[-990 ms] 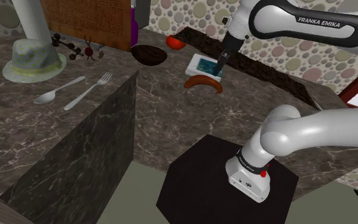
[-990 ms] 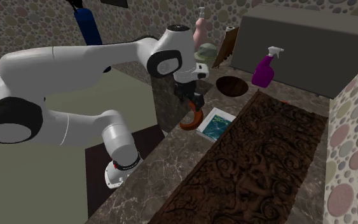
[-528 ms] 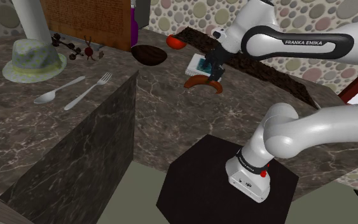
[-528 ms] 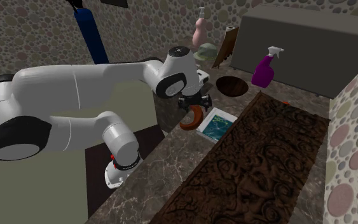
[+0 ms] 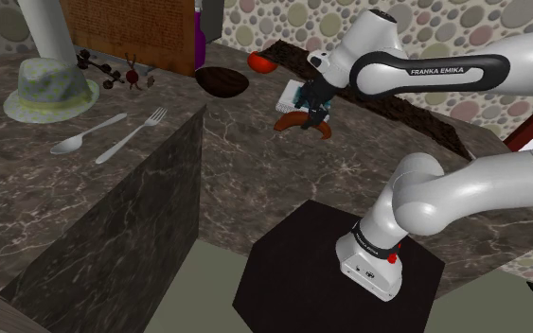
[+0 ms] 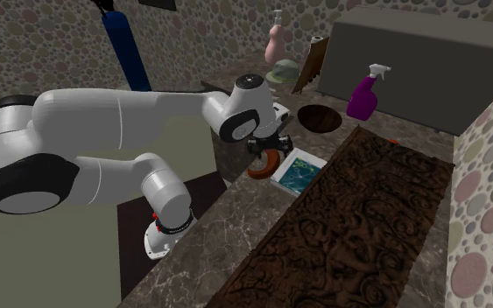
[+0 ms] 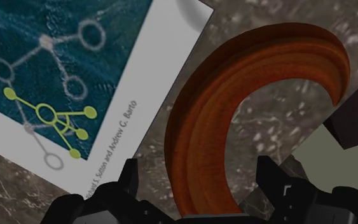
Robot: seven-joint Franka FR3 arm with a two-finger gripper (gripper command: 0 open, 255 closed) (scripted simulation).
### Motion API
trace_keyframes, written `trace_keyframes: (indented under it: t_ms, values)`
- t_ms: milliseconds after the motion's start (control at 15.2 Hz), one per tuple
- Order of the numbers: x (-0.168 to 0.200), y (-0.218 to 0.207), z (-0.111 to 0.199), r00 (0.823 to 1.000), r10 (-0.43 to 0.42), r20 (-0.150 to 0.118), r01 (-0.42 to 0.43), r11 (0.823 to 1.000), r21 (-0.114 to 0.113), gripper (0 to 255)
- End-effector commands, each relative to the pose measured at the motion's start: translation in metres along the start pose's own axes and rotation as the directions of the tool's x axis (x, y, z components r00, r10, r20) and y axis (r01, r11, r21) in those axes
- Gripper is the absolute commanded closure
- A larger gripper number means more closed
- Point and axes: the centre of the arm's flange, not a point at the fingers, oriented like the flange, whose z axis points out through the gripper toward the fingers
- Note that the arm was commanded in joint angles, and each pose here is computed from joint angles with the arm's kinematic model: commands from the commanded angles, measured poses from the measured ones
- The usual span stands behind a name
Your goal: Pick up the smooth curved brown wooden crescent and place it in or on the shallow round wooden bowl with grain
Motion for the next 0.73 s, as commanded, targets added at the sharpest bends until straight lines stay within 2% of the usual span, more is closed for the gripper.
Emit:
trace_keyframes:
  t_ms: [0,198,264,660]
  values:
    - [0.0,-0.0001,0.0005,1.0,0.0,0.0,0.0,1.0,0.0,0]
    - [0.0,-0.0001,0.0005,1.0,0.0,0.0,0.0,1.0,0.0,0]
    - [0.0,-0.0001,0.0005,1.0,0.0,0.0,0.0,1.0,0.0,255]
    - [0.0,0.0,0.0005,1.0,0.0,0.0,0.0,1.0,0.0,255]
